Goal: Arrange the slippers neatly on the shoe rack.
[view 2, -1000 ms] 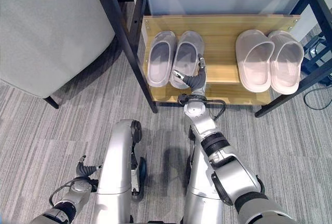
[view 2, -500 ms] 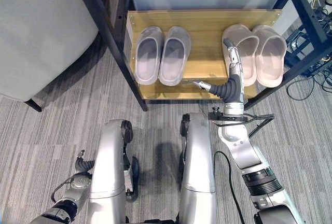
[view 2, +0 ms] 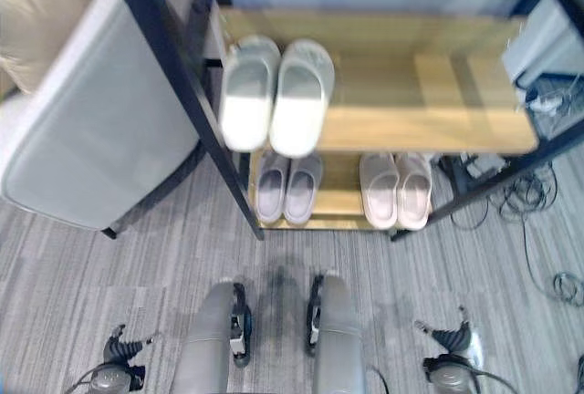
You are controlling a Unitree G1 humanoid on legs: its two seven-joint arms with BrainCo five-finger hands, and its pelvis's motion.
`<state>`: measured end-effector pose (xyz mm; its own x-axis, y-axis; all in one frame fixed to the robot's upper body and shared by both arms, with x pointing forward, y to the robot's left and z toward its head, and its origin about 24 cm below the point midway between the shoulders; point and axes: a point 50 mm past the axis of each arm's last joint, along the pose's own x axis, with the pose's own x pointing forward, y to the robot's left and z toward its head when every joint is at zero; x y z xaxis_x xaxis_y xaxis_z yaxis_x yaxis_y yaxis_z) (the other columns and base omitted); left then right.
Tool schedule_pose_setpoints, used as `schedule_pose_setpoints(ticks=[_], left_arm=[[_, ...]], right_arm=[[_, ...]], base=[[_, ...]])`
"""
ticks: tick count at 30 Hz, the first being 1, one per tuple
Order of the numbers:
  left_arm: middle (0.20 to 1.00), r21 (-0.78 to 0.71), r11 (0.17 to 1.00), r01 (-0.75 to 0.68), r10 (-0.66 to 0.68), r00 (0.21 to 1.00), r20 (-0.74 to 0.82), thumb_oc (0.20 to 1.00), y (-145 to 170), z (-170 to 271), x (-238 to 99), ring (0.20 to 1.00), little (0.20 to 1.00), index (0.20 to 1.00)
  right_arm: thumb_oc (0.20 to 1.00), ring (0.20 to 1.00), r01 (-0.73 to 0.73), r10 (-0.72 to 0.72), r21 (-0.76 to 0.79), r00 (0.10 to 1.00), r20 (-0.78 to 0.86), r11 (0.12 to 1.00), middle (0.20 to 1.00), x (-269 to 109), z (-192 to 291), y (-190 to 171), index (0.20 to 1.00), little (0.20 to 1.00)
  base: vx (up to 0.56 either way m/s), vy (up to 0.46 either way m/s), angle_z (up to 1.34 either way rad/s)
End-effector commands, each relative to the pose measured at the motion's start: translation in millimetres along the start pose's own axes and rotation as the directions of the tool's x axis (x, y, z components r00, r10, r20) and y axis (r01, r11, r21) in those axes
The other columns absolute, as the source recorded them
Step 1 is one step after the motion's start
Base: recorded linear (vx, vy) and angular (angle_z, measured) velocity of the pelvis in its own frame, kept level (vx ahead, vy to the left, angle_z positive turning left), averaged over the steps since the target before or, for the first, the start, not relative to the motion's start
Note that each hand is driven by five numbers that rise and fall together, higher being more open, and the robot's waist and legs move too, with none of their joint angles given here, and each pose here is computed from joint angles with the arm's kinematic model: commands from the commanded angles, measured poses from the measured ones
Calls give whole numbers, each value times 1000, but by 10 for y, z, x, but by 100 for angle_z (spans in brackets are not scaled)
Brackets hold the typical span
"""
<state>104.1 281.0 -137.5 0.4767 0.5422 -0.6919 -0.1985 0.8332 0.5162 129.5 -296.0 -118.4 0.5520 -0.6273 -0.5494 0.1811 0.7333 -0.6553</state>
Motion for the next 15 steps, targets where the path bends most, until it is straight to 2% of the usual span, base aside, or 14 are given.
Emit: schedule_pose_setpoints(ticks=[1, 3, 7, 12, 15], left_arm=[[1000, 77, 993, 91, -92, 996, 13, 1000, -161, 80, 0, 1000, 1000, 1000], [1000, 112, 981, 158, -156, 987, -26, 1000, -258, -63, -68, 1000, 1000, 1000], [1000, 158, 942, 298, -289, 954, -74, 1000, -512, -216, -205, 1000, 1000, 1000], [1000, 199, 908, 368, -357, 930, -93, 1000, -671, -207, -259, 1000, 1000, 1000], [1000, 221, 891, 396, -385, 918, -90, 1000, -731, -173, -270, 1000, 1000, 1000]], right_arm=[[1000, 1000, -91, 94, 42, 991, -90, 995, 1000, -62, -168, 104, 1000, 1000], [1000, 1000, -180, 169, -31, 958, -230, 983, 1000, -225, -537, 198, 1000, 1000], [1000, 1000, -313, 259, -71, 875, -408, 947, 1000, -506, -981, 296, 1000, 1000], [1000, 1000, -396, 326, -87, 846, -421, 914, 1000, -575, -992, 417, 1000, 1000], [1000, 1000, -380, 311, -64, 833, -457, 923, 1000, -555, -1022, 358, 1000, 1000]], base=[[179, -59, 23], [265, -61, 27], [229, -41, -2], [34, -26, -25], [-9, -43, 1]])
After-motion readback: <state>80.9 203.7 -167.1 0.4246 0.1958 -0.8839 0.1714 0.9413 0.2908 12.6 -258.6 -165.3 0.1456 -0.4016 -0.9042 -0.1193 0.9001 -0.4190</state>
